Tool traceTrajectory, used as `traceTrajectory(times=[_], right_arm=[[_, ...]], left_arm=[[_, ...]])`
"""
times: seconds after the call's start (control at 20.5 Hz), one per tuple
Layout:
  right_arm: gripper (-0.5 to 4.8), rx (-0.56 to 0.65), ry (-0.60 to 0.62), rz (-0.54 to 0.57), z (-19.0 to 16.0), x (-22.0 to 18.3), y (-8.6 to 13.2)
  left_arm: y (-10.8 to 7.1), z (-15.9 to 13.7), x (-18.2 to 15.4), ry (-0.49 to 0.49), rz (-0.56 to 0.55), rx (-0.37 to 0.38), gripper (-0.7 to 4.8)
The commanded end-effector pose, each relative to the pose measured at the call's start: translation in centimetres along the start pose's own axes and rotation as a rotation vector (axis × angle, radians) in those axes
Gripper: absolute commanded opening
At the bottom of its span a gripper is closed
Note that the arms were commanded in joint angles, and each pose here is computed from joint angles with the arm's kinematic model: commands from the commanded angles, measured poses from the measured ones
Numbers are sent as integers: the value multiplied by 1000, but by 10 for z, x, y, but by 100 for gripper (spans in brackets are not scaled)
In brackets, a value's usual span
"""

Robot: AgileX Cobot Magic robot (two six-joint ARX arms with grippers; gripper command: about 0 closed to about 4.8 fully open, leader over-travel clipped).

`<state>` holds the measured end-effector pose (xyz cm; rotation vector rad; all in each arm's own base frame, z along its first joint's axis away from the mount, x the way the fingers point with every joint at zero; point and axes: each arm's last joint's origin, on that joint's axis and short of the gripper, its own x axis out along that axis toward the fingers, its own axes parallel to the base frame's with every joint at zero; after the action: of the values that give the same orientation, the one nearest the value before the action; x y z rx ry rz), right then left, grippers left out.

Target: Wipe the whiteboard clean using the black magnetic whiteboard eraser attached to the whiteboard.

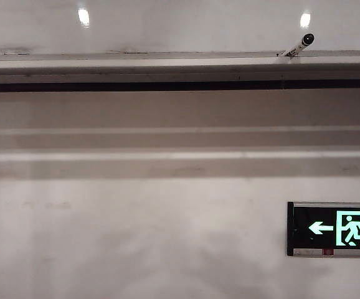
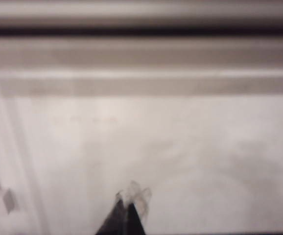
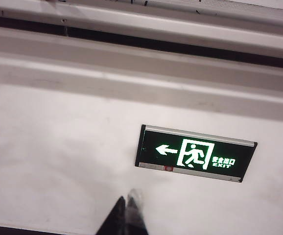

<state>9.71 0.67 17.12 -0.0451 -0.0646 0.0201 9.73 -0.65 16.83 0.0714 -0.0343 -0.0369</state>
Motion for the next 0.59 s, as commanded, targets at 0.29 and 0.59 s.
traceTrajectory(times=[0.29, 0.59], right_arm=[[-5, 10, -21, -1, 3, 0, 0], [-6, 160, -177, -66, 80, -20, -7]], left_arm=[[0, 4, 0, -35, 1, -5, -5], [8, 67, -16, -255, 77, -187, -5]])
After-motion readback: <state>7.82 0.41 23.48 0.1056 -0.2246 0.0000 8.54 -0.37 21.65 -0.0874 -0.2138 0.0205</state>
